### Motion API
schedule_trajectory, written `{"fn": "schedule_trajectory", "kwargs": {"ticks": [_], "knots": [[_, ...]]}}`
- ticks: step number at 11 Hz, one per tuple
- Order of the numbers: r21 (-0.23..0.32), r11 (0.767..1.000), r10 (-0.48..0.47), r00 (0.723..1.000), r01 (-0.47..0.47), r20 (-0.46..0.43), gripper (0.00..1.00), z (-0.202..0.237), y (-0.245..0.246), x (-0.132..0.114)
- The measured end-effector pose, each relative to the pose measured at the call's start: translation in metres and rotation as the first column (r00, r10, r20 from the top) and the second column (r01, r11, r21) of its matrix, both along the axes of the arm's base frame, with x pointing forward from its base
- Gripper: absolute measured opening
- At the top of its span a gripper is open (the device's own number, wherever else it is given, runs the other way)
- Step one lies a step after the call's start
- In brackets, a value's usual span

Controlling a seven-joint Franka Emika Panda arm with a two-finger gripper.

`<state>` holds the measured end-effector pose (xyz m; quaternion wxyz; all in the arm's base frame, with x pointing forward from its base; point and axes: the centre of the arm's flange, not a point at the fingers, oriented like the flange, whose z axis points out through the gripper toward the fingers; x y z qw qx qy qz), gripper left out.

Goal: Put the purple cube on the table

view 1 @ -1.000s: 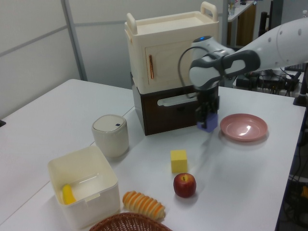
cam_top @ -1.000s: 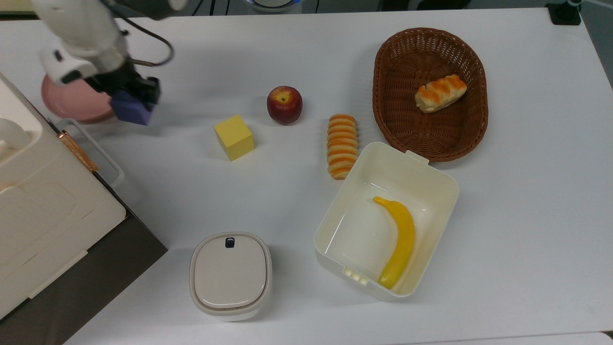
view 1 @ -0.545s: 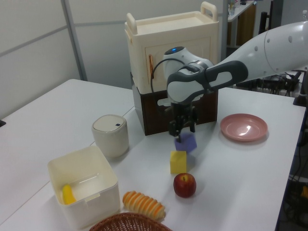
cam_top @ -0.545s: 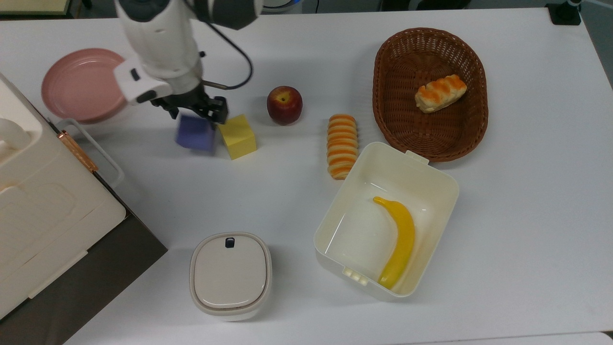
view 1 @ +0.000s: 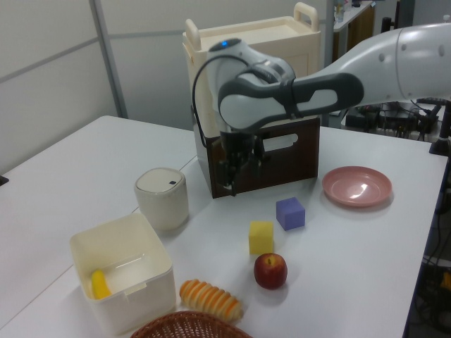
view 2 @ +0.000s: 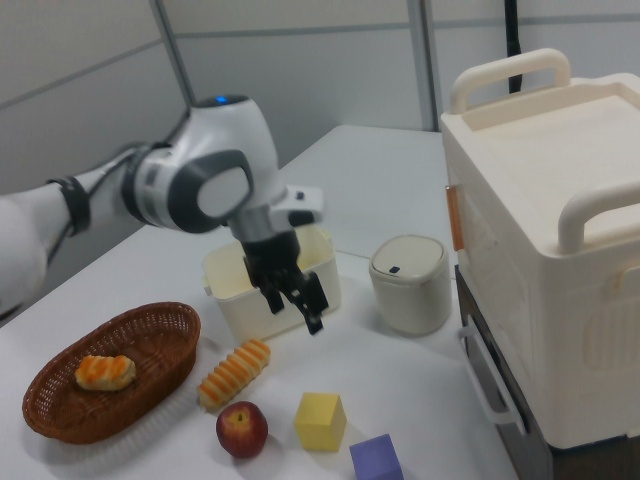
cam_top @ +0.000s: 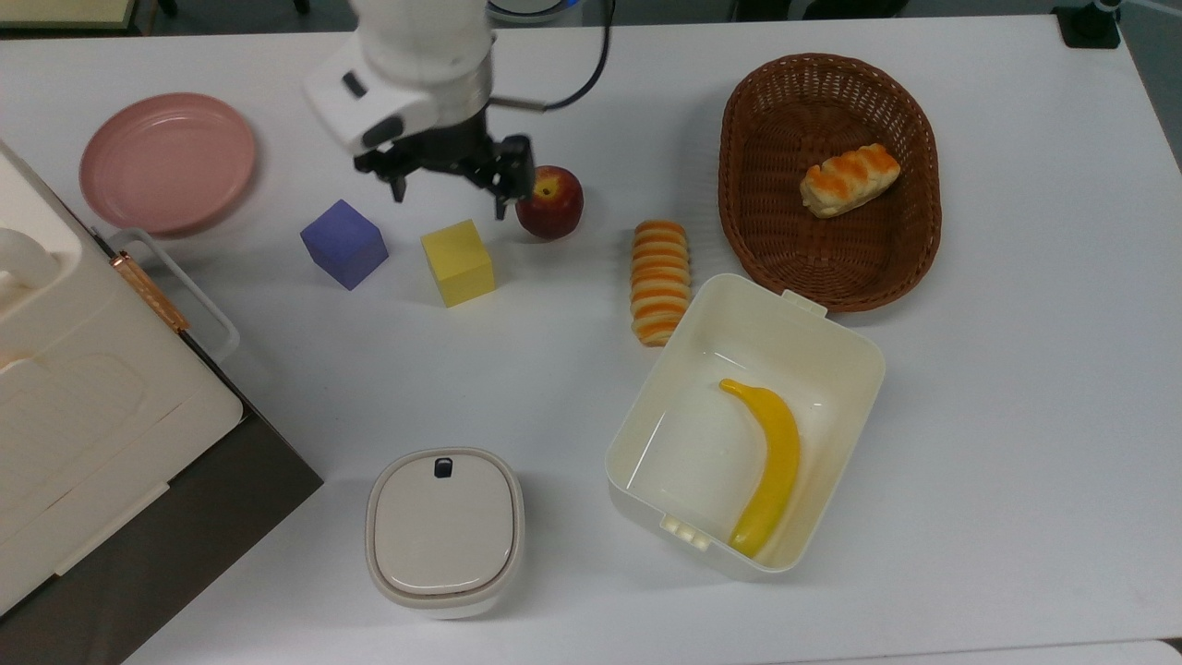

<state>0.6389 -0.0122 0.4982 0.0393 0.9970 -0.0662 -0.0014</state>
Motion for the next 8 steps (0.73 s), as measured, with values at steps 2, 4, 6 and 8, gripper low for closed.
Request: {"fn": "schedule_trajectory", "kwargs": {"ticks": [2,4,6,8], "knots": [[-0.002,1.0,0.026,0.998,-0.025,0.05,1.0,0.035,0.017,-0.009],[-0.003,1.0,0.03,0.997,-0.03,0.071,1.0,0.06,0.02,-0.021],[-0.001,1.0,0.027,0.998,-0.027,0.052,1.0,0.072,0.02,-0.032],[0.023,0.999,0.021,0.999,-0.022,0.035,1.0,0.077,0.021,-0.038]]}}
